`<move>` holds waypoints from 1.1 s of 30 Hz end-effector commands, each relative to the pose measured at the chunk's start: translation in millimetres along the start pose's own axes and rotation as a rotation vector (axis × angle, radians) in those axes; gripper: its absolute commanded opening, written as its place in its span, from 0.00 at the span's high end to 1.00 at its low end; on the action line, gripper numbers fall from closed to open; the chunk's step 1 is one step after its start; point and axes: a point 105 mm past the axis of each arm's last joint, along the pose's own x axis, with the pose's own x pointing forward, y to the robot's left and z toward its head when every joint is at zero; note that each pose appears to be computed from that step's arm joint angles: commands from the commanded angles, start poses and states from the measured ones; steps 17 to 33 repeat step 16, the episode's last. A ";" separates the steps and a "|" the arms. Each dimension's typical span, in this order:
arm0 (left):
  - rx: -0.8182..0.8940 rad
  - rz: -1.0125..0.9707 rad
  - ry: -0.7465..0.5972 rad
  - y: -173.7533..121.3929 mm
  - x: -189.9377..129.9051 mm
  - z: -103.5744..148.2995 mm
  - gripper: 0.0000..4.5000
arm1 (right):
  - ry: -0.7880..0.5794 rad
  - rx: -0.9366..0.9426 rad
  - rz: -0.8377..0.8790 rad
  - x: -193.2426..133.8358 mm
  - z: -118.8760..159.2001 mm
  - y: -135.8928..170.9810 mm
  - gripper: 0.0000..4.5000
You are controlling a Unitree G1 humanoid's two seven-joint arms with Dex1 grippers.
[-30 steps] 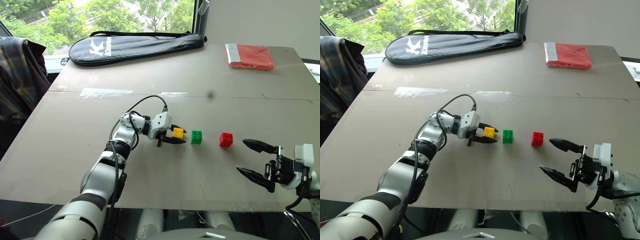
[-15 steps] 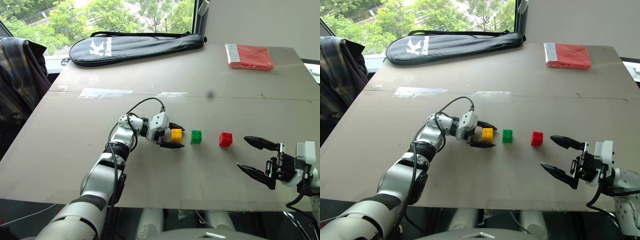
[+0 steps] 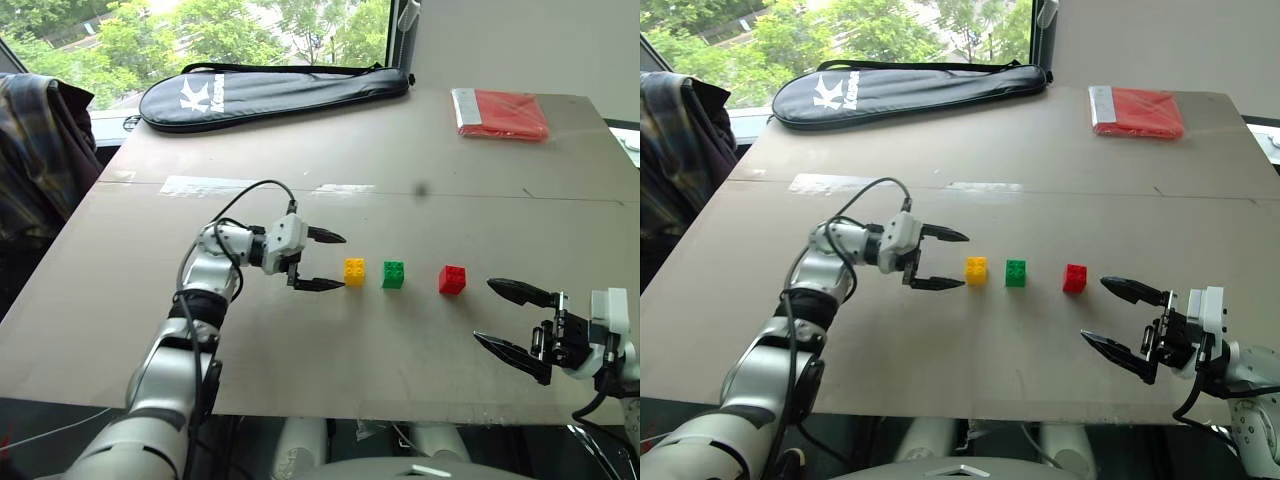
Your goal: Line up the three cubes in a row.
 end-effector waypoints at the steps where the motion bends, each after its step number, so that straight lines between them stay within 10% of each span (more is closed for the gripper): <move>1: -0.013 0.112 -0.050 -14.9 -17.8 32.5 0.01 | 0.015 -0.024 -0.028 -7.7 -3.2 -3.1 0.00; 12: -0.255 0.628 0.227 -78.0 -40.4 -26.0 0.01 | 0.138 -0.005 -0.153 -33.4 -44.0 -30.1 0.00; 33: -0.313 0.616 0.247 -97.4 -33.7 -39.1 0.01 | 0.155 0.003 -0.152 -38.1 -53.6 -34.6 0.00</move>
